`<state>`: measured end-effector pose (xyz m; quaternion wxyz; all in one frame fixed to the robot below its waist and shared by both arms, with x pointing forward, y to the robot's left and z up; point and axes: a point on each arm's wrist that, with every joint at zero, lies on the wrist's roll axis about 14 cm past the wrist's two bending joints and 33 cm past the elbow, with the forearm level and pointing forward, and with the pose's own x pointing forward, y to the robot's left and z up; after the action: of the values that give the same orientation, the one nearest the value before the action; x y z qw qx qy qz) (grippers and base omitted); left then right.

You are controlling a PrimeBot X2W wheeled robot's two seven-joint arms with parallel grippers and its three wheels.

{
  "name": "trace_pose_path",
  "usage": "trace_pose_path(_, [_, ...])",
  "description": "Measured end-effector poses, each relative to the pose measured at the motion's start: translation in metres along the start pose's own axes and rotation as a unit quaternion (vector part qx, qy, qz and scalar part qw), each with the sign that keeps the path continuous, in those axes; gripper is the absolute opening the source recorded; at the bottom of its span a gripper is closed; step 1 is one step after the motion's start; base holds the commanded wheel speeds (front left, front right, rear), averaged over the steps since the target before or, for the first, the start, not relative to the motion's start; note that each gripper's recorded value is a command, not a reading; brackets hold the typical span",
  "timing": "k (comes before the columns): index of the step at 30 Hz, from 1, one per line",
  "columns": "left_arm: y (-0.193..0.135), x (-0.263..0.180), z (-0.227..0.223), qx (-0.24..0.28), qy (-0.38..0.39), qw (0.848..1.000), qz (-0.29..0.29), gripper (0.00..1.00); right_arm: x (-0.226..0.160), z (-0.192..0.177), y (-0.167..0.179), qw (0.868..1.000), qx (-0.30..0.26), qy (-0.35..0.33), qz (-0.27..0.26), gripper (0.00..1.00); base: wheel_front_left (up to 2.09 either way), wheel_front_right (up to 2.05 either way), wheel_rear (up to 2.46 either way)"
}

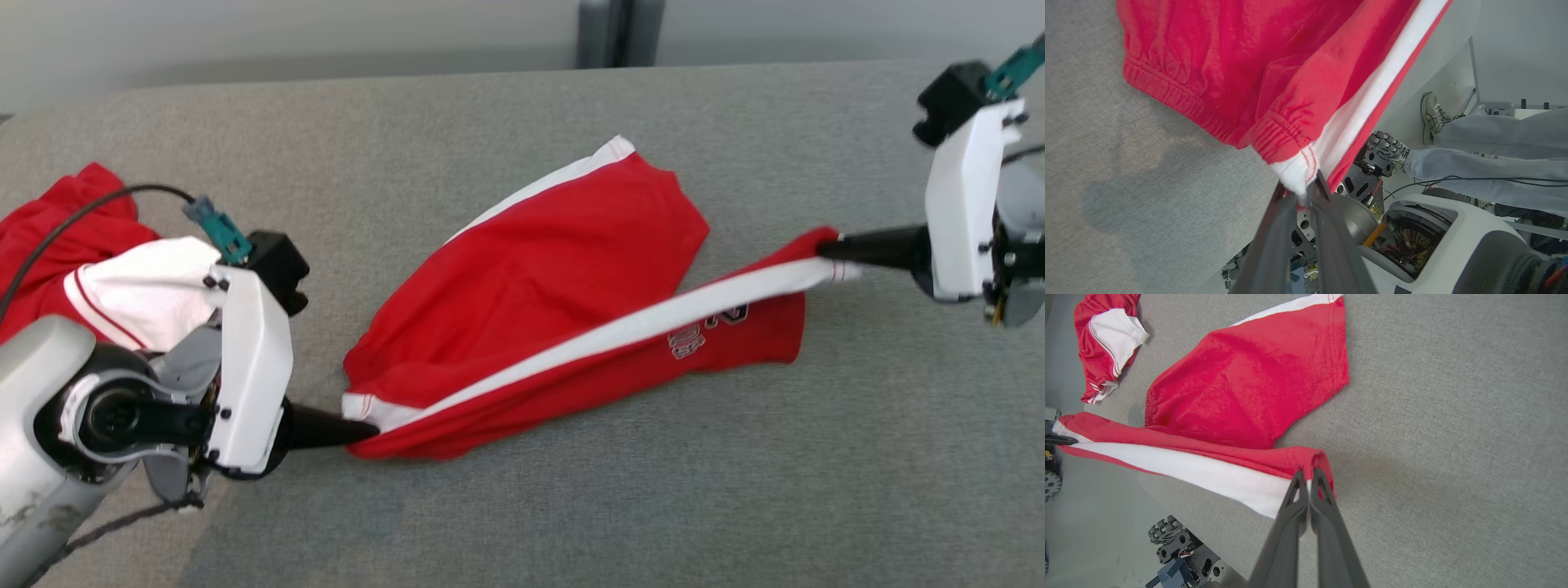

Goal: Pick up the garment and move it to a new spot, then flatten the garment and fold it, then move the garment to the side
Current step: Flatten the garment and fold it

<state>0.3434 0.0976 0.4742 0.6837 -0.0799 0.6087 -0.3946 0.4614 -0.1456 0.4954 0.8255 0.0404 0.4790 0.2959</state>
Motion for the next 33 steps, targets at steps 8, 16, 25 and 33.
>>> trace_pose_path(8, [0.017, -0.006, 0.027, -0.069, -0.033, 0.997, -0.026, 0.00, 0.039, 0.050, -0.008, 1.000, 0.006, 0.008, -0.004, 0.00, 0.00, 0.00, 0.00])
trace_pose_path(16, [0.052, -0.002, 0.046, -0.117, -0.056, 0.991, -0.019, 0.00, 0.090, 0.081, -0.010, 1.000, 0.022, 0.015, 0.009, 0.00, 0.00, 0.00, 0.00])
trace_pose_path(25, [0.088, 0.007, 0.057, -0.150, -0.054, 0.987, -0.001, 0.00, 0.141, 0.106, -0.014, 0.999, 0.012, 0.046, 0.001, 0.00, 0.00, 0.00, 0.00])
trace_pose_path(33, [0.101, 0.014, 0.056, -0.157, -0.053, 0.986, 0.008, 1.00, 0.160, 0.107, -0.010, 0.999, 0.008, 0.049, 0.004, 0.95, 0.00, 0.00, 0.00])
